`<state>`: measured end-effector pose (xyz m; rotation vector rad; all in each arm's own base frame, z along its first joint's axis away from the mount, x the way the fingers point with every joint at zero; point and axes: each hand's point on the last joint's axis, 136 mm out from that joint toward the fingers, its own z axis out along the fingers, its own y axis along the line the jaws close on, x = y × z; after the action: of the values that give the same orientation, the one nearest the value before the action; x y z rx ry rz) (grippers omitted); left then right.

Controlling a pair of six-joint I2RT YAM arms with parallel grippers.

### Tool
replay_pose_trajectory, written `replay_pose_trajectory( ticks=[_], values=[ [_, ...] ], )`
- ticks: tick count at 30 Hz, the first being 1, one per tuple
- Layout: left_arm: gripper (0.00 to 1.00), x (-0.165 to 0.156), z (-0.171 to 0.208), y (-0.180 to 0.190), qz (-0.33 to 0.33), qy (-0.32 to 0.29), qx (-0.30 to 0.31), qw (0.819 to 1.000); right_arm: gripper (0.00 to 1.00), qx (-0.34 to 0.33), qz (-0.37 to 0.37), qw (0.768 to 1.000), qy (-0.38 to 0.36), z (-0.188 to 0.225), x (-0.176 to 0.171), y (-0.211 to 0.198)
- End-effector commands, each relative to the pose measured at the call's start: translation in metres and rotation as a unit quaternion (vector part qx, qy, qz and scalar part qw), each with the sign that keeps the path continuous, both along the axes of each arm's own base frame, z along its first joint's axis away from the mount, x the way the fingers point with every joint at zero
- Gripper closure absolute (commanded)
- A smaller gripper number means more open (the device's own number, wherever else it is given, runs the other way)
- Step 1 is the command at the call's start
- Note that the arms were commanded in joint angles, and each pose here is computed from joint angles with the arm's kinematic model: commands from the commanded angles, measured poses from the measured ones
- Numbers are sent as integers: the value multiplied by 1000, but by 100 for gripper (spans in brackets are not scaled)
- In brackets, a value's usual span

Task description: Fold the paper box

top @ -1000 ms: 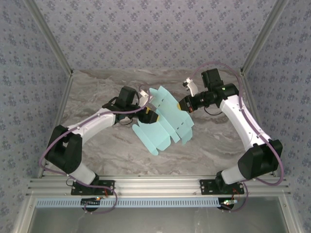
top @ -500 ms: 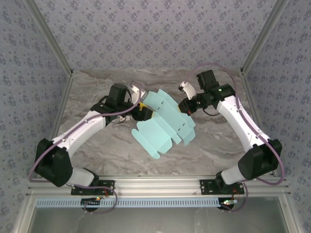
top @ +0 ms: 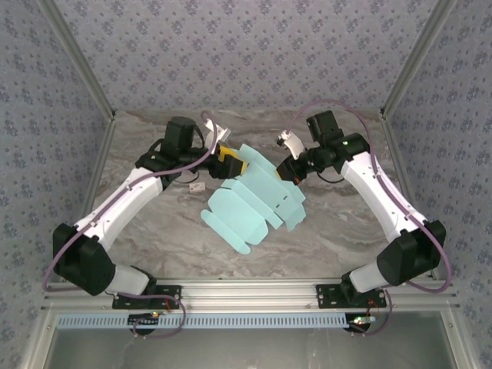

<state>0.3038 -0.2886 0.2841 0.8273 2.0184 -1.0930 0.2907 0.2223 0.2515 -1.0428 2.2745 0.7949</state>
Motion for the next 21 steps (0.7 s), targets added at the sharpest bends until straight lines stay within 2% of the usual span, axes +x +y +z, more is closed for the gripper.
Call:
replay_pose_trajectory(
  ticks=[1, 9, 21],
  values=[
    [32, 5, 5, 0, -4, 21, -9, 1000, 100, 24, 24, 999, -26, 23, -7, 6],
    [32, 14, 15, -8, -15, 17, -18, 1000, 100, 30, 42, 998, -24, 23, -13, 12],
    [44, -28, 32, -28, -112, -5, -52, 992, 100, 35, 0, 999, -5, 22, 4, 15]
  ],
)
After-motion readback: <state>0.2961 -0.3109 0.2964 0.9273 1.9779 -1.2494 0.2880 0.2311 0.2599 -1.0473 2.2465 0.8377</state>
